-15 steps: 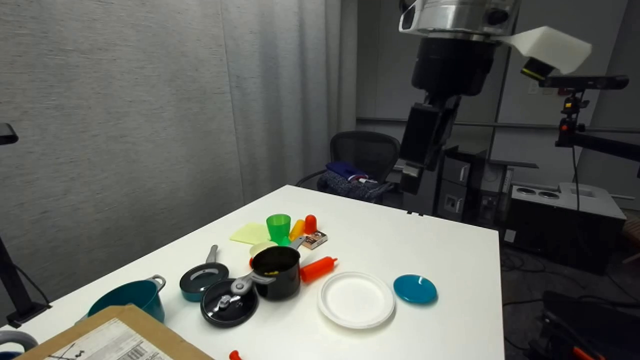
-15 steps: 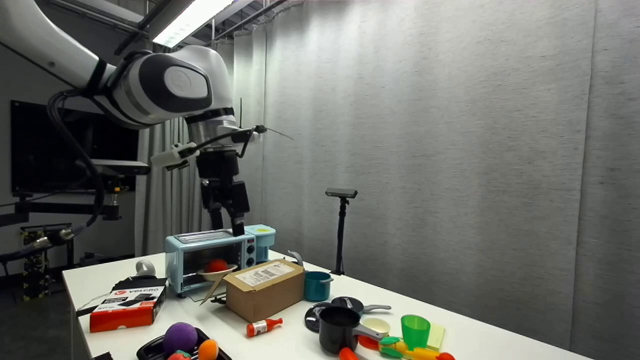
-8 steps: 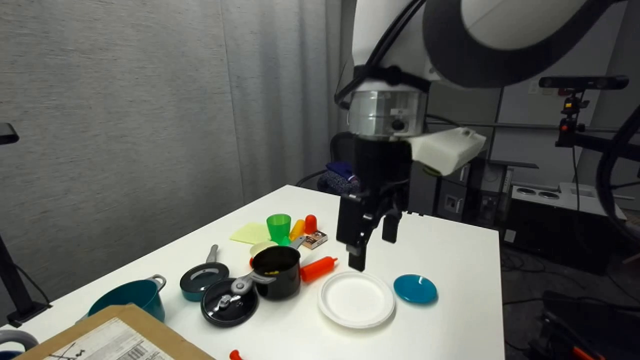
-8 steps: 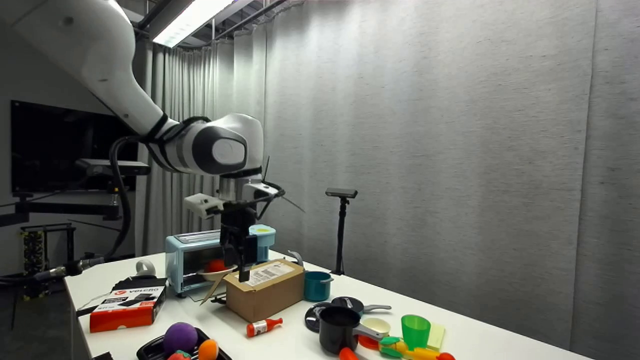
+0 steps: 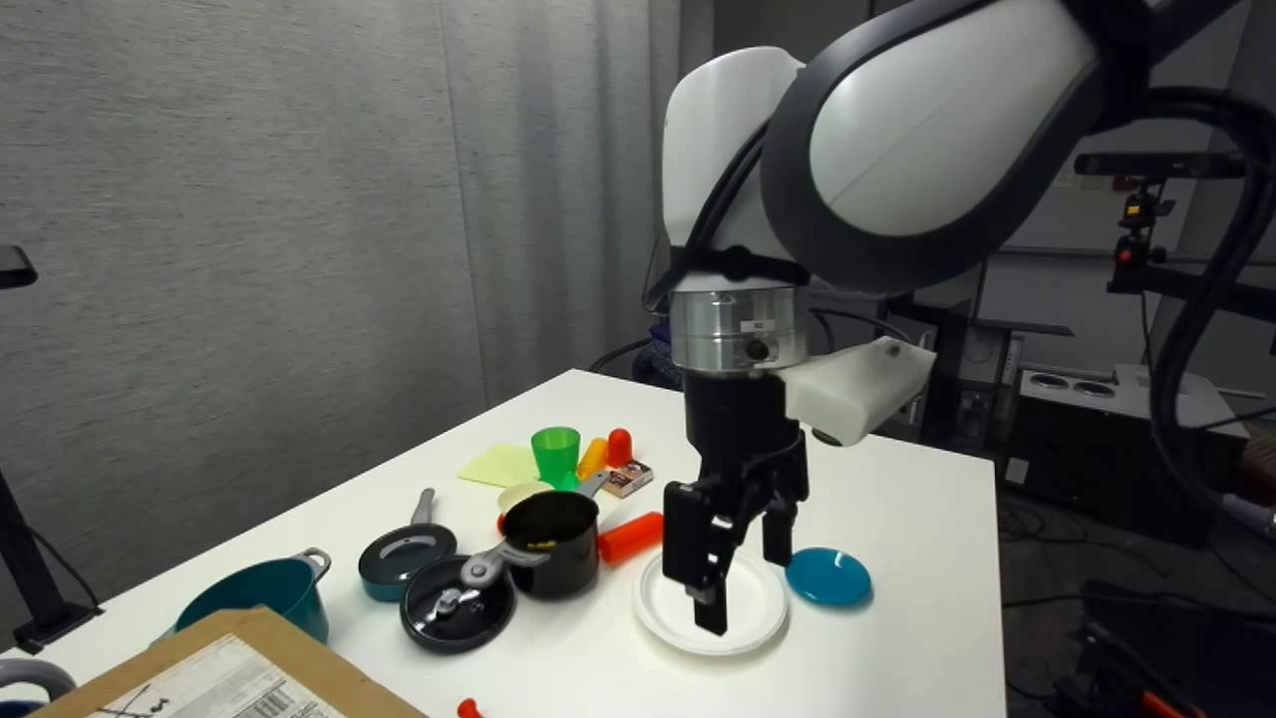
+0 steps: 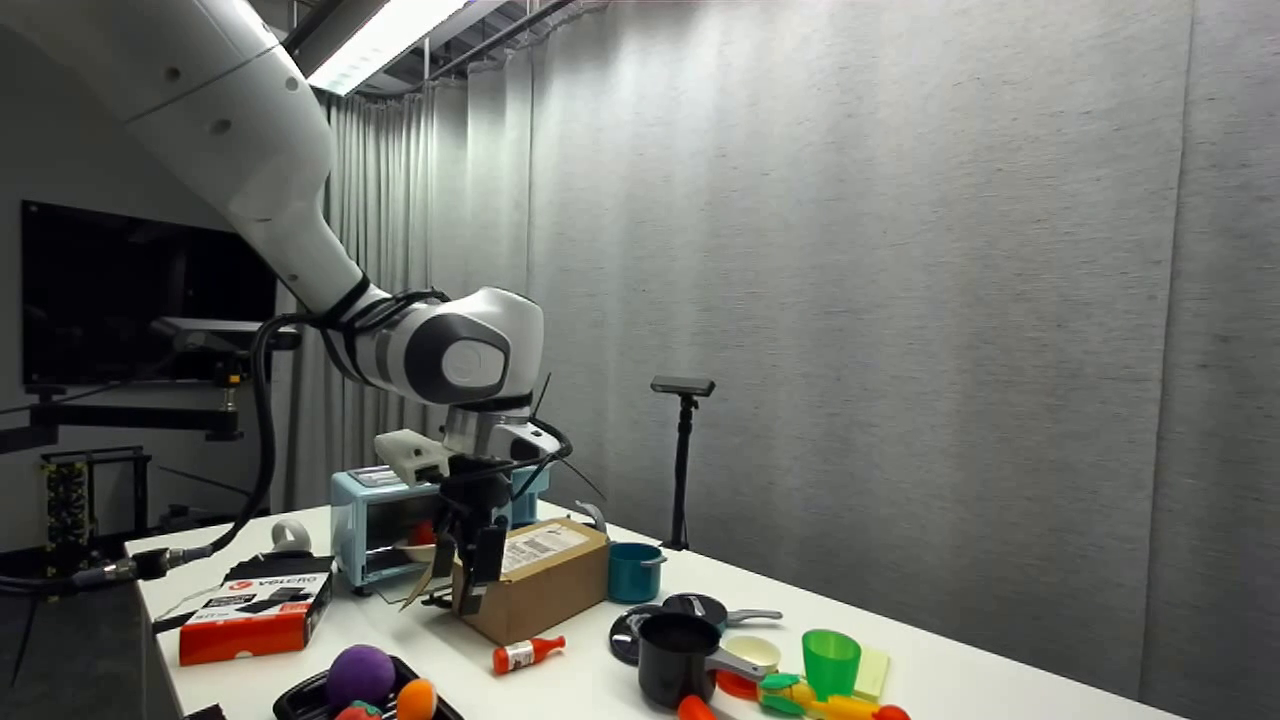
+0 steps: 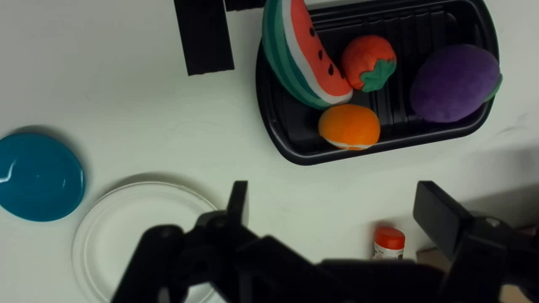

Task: Pick the stuffed fruits on the tray and put them on the plate

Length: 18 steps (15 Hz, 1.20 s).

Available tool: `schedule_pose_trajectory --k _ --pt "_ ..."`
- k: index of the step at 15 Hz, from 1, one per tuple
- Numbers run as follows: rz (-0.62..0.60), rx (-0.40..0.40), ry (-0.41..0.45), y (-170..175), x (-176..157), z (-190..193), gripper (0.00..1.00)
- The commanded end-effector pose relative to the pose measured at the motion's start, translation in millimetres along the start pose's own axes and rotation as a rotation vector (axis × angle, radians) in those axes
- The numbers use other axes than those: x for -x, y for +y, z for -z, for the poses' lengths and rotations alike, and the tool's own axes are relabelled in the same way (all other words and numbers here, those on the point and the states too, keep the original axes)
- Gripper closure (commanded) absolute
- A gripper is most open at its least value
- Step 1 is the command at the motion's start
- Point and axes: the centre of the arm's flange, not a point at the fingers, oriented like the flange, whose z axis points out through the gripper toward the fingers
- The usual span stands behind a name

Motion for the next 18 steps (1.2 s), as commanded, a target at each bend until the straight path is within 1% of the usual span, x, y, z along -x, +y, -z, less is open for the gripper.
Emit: schedule_pose_trajectory --k 1,2,3,4,7,8,11,12,13,14,16,18 --pt "-0.008 -0.005 -0.003 18 -1 7 0.00" --pt "-0.011 -0.039 -0.048 25 -4 0 0.00" --pt "-0.028 -0.044 -0.096 29 -8 -14 0.00" --pt "-0.053 -0.020 -0.119 34 -8 -26 0.00" --pt "-0.051 -0.012 -0.204 49 -7 -59 0.00" --pt "-0.025 -0.019 -0.228 52 -8 -68 0.00" --pt "0.090 -0.078 -0.282 58 -6 -99 0.00" --pt "0.132 -0.100 -0.305 46 -6 -112 0.00" --pt "0.157 -0.107 -0.320 42 -5 -120 0.00" --pt "0.165 -0.115 -0.317 38 -3 -132 0.00" --pt "0.128 -0.096 -0.300 20 3 -151 0.00" --pt "0.126 -0.076 -0.275 11 8 -162 0.00"
